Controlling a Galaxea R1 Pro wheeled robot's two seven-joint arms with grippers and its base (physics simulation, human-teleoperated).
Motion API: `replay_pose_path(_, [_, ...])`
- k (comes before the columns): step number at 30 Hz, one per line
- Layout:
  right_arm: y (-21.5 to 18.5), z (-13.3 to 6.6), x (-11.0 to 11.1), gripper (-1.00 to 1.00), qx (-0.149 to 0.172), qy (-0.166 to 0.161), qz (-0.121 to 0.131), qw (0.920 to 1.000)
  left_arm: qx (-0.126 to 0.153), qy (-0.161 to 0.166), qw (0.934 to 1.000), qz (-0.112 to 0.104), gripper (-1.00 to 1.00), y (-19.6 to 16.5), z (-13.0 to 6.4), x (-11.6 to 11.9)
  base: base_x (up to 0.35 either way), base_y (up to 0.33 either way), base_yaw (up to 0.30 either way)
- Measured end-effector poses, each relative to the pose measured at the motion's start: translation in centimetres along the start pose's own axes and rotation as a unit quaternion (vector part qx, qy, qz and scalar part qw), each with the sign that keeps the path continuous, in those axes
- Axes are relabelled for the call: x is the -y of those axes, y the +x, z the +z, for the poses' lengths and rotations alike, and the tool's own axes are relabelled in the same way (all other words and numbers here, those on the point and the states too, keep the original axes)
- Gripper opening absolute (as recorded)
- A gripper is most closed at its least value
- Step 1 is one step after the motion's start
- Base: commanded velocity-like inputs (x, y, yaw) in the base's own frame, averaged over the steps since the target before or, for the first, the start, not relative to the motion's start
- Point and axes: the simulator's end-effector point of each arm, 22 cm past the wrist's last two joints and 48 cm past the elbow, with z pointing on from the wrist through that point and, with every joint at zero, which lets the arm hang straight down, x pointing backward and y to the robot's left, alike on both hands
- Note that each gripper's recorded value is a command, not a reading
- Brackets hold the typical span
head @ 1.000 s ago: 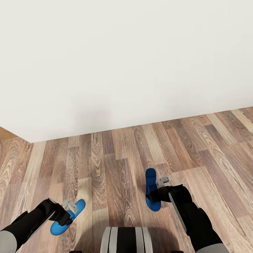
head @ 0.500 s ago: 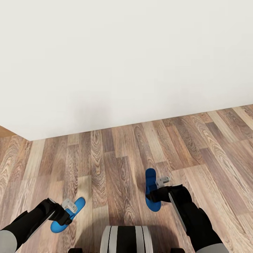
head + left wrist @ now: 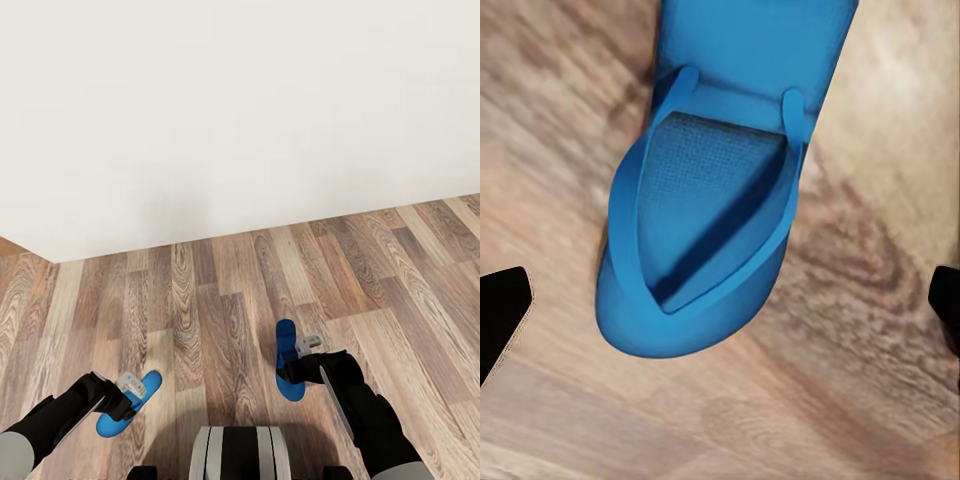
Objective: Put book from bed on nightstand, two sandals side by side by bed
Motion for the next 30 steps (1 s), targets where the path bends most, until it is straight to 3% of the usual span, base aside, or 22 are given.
replay_pose_path(15, [0.8,0.9,0.1,-1.00,-0.010,-0.003,0.003,0.9999,0.003,-0.008,1.0000,-0.001,1.00,-1.3,0.2,-1.1,0.000,0.000,0.000])
replay_pose_path(30, [1.7,1.8,0.2,-1.00,-0.021,-0.004,0.006,0.9998,-0.008,-0.023,0.9996,-0.012,1.00,-1.2,1.8,-2.2,0.000,0.000,0.000])
